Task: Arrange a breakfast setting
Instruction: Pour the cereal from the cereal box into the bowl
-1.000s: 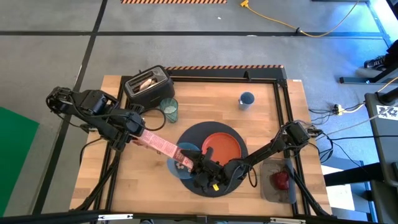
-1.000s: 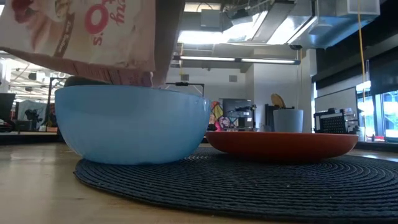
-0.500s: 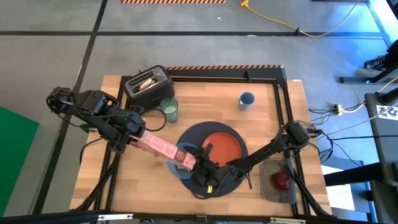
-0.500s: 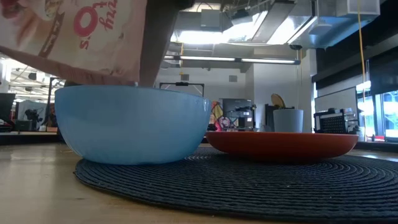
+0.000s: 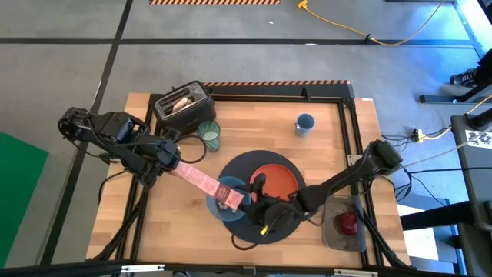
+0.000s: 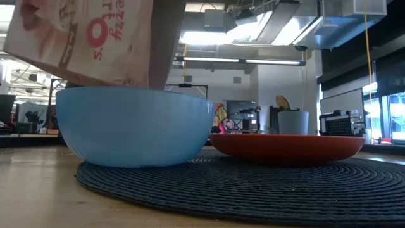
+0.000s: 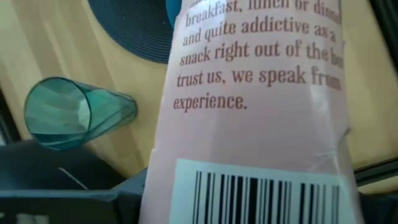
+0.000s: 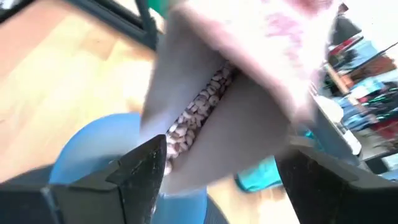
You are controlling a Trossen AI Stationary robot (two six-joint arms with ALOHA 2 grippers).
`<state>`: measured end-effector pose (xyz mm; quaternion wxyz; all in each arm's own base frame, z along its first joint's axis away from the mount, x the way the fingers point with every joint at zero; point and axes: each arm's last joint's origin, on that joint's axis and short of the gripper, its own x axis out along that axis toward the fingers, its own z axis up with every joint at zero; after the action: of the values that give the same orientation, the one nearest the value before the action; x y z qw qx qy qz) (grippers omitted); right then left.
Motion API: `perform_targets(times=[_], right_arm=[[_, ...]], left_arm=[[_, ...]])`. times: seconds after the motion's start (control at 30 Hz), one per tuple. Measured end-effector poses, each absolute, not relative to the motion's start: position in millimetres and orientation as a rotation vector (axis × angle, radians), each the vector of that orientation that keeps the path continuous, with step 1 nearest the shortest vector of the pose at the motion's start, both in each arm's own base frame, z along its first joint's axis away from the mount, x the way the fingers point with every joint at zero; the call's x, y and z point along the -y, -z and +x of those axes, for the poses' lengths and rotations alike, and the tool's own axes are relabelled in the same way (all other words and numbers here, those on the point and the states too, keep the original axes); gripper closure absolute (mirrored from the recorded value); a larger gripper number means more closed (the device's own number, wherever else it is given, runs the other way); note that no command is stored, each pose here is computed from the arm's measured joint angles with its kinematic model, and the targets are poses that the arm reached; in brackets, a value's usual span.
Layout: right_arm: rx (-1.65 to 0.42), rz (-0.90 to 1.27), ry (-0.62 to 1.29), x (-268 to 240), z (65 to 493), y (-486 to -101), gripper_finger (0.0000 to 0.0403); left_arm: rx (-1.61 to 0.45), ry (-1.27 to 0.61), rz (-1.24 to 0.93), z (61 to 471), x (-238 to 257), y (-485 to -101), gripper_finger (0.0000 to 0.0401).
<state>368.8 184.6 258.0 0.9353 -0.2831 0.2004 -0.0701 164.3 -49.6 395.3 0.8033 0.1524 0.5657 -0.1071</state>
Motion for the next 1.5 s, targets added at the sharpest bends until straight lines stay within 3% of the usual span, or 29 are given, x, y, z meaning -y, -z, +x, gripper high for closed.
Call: perform_targets(times=[0.47,0.8,1.5], right_arm=[[-0.447,-0.406,-0.179,-154.7,303.2,-337.8,0.0118],[-0.385,-0.381,0.067,-119.9,263.9,-381.3,0.0118],[-0.339,-0.292,0.163,-97.0,263.9,-392.8,0.0118]], left_arm=[[-1.212,0.274,0.598,172.5,58.4,-390.2,0.0231],[-1.134,0.351,0.913,163.0,80.7,-391.5,0.0231],[-1.025,0.351,1.295,153.6,99.7,-393.7,0.0231]])
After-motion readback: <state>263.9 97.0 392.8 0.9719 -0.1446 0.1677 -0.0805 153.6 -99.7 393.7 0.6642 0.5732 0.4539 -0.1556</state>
